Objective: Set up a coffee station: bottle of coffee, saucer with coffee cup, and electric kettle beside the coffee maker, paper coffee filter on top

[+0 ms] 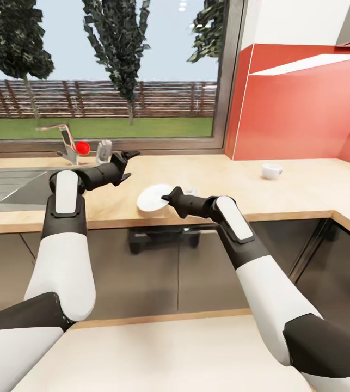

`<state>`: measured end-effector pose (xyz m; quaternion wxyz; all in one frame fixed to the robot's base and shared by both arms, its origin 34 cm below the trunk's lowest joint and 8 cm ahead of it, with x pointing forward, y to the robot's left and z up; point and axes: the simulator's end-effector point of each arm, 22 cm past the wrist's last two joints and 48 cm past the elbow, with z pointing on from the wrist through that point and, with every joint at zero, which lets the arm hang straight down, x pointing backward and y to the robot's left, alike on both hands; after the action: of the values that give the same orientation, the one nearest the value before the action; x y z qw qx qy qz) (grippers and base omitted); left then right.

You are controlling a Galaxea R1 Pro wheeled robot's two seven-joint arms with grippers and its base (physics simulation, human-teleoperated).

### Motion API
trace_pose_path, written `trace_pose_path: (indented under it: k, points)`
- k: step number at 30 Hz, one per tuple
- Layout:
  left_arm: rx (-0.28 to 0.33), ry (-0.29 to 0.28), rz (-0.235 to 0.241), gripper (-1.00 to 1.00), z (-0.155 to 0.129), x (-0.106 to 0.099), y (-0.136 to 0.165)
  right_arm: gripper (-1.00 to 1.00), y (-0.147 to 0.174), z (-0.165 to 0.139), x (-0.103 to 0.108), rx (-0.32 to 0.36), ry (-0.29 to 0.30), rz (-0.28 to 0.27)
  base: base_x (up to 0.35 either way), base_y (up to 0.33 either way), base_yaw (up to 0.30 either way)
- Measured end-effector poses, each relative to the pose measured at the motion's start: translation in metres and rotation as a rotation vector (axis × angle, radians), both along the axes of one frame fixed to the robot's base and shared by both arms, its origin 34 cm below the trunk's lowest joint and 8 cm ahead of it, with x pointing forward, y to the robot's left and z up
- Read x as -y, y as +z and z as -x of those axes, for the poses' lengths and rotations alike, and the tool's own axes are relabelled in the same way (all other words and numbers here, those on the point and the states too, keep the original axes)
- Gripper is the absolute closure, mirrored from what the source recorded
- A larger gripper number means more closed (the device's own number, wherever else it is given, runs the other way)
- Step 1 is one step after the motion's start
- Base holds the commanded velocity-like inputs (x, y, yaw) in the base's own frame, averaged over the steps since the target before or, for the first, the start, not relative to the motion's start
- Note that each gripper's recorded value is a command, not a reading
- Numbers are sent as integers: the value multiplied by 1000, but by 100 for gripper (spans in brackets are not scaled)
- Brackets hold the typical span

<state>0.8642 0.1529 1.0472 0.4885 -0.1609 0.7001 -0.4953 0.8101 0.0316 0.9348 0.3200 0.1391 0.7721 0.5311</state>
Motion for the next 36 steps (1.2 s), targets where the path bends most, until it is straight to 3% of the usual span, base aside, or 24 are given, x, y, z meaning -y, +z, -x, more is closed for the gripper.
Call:
trace_pose_path:
  k: [7, 9, 13, 21, 27, 36]
  points:
    - [22, -20, 14, -100, 3, 4, 7, 100, 10, -2, 5, 27, -3, -24, -207, 0, 0]
    - [75, -73, 34, -100, 9, 18, 21, 100, 12, -2, 6, 32, -3, -29, -192, 0, 0]
    - [124, -133, 30, -100, 18, 38, 33, 100, 22, -4, 13, 67, 0, -54, -49, 0, 0]
    - [136, -146, 31, -100, 20, 42, 36, 100, 24, -9, 30, 86, -20, -47, -6, 0, 0]
    - [137, -146, 31, -100, 20, 42, 37, 100, 58, -2, 30, 169, -12, -59, 0, 0, 0]
    - [136, -147, 30, -100, 20, 42, 36, 100, 59, -3, 34, 176, -17, -52, -156, 0, 0]
